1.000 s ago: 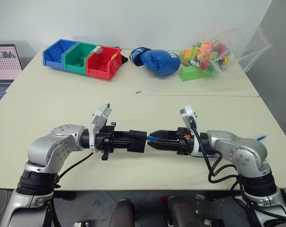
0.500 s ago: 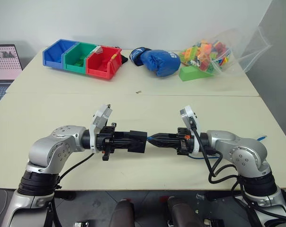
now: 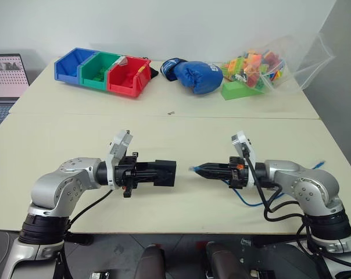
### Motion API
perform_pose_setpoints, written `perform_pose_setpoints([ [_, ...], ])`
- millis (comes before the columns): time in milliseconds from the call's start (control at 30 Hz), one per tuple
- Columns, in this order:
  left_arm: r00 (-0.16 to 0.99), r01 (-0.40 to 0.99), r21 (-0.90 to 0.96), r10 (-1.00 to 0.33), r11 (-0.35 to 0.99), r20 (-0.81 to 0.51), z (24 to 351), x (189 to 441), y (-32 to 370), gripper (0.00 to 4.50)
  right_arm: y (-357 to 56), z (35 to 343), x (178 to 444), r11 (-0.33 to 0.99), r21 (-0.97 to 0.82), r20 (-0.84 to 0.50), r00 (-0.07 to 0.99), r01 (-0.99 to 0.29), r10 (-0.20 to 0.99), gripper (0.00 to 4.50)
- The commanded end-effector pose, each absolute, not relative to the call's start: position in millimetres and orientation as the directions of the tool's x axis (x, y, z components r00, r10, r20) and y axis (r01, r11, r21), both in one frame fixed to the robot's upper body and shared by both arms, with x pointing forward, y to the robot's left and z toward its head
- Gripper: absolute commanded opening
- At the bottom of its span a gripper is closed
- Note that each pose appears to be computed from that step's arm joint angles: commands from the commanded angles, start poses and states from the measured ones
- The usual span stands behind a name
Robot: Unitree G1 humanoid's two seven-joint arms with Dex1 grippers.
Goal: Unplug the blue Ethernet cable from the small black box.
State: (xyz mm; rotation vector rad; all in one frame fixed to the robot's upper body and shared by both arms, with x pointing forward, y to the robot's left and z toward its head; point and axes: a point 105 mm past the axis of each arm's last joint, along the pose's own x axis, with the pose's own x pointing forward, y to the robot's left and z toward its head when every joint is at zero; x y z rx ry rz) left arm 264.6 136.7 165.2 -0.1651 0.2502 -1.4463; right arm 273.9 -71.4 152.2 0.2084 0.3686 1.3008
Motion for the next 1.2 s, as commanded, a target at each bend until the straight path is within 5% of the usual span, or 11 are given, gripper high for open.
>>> perform_pose_setpoints([
  [33, 0.158, 0.955, -0.245, -0.986, 0.166, -0.050, 169, 267, 146, 0.78, -93, 157, 296, 0.393, 0.281, -0.128, 0.372, -0.876, 0.919, 0.06],
  [167, 0.281, 0.929, -0.245, -0.959, 0.279, -0.029, 168, 281, 154, 0.78, -109, 152, 348, 0.678, 0.052, -0.138, 0.667, -0.734, 0.732, 0.06],
  [300, 0.386, 0.897, -0.224, -0.922, 0.381, -0.023, 164, 295, 157, 0.78, -134, 142, 398, 0.872, -0.201, -0.134, 0.894, -0.447, 0.427, 0.06],
  [367, 0.425, 0.883, -0.211, -0.905, 0.420, -0.023, 162, 301, 158, 0.78, -144, 135, 415, 0.909, -0.254, -0.129, 0.943, -0.331, 0.308, 0.06],
  [467, 0.483, 0.863, -0.162, -0.875, 0.478, -0.003, 164, 313, 159, 0.78, -151, 126, 427, 0.924, -0.273, -0.138, 0.962, -0.267, 0.237, 0.93],
  [600, 0.617, 0.787, -0.064, -0.787, 0.614, 0.029, 167, 338, 166, 0.78, -153, 140, 425, 0.925, -0.239, -0.091, 0.955, -0.295, 0.281, 1.93],
  [733, 0.756, 0.651, 0.022, -0.651, 0.759, 0.069, 168, 366, 181, 0.78, -136, 158, 397, 0.837, -0.248, -0.078, 0.871, -0.488, 0.485, 2.88],
  [900, 0.901, 0.385, 0.173, -0.410, 0.907, 0.143, 173, 404, 209, 0.78, -89, 194, 339, 0.595, -0.240, -0.060, 0.623, -0.767, 0.780, 4.18],
  [1200, 0.955, 0.157, 0.201, -0.201, 0.967, 0.220, 164, 433, 226, 0.78, -50, 214, 320, 0.500, -0.266, -0.092, 0.538, -0.824, 0.838, 4.24],
])
